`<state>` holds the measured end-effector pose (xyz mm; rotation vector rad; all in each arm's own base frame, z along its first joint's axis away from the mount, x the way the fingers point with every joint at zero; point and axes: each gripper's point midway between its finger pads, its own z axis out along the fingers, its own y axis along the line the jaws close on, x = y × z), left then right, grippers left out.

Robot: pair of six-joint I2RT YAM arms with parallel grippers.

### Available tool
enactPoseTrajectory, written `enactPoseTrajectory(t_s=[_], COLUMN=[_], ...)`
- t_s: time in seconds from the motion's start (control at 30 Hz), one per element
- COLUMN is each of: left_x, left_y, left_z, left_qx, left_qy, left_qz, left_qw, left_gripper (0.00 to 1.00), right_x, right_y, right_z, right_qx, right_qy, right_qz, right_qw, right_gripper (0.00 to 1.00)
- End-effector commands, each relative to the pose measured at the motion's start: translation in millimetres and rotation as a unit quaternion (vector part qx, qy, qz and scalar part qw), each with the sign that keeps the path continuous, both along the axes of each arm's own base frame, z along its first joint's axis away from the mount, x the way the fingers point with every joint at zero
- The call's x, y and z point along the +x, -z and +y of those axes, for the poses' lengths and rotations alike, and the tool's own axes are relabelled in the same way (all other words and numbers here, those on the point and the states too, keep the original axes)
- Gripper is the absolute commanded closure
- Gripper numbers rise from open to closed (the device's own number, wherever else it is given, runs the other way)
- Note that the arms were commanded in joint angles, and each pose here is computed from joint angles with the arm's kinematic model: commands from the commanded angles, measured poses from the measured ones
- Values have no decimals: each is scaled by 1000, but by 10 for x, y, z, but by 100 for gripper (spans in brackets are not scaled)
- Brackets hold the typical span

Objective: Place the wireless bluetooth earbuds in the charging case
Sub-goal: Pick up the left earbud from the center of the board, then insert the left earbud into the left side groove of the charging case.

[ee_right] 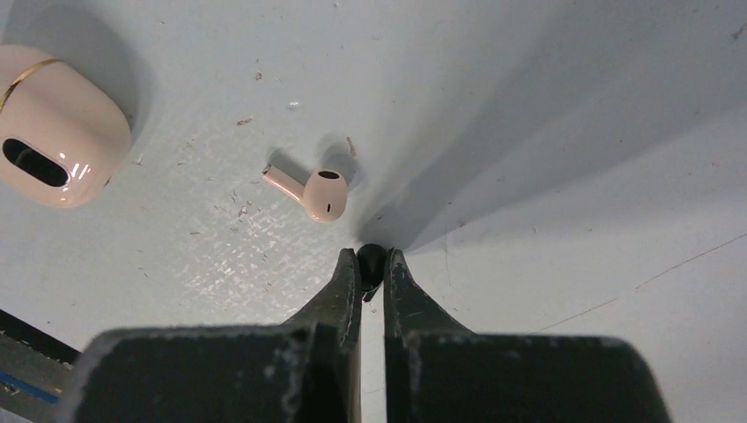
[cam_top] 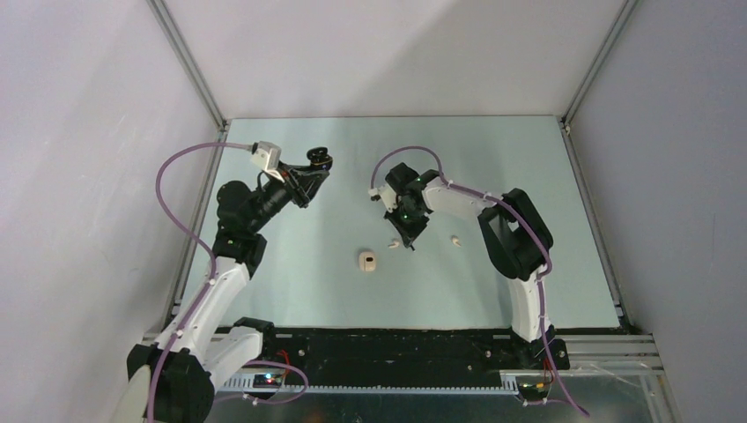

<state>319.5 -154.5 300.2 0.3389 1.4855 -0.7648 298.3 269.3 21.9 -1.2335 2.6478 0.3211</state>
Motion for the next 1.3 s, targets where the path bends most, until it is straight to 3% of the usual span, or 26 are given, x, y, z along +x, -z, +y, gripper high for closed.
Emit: enactPoseTrajectory(t_s=[0.0,0.17,0.3,0.4,0.5,0.6,0.67,0.8,0.97,1.1,1.27], left_x=[37,95,165,159,59,-62,-141,-281,-418,-446,-420], left_y=[-13,-118,-282,-401,-565,-635,-657,-679,-709,-732,-773], left_z=[-4,-184,-362,-543,-719,-878,-940,-1006,-997,-976,-963], left_qx=[8,-10,-20,-24,-25,-28,-28,-30,-32,-40,-43], left_qy=[8,65,114,156,200,240,260,295,312,307,298], left_qz=[-15,-22,-33,-45,-65,-75,-79,-79,-80,-74,-77], left_qw=[1000,998,993,986,977,968,962,952,946,948,951], left_gripper=[100,100,100,100,100,100,100,100,100,100,100], right_x=[139,198,94,-18,-65,-158,-218,-266,-237,-253,-228], right_y=[-305,-1279,-2232,-3091,-3833,-4289,-4511,-4650,-4680,-4693,-4659], right_z=[39,95,111,99,209,351,460,658,742,778,803], right_qx=[42,175,320,417,483,513,529,543,544,549,550], right_qy=[11,-12,-52,-73,-84,-103,-112,-126,-136,-144,-135], right_qz=[-20,-98,-199,-325,-458,-521,-541,-562,-586,-589,-584], right_qw=[999,980,925,846,742,674,645,611,585,575,582], right_gripper=[100,100,100,100,100,100,100,100,100,100,100])
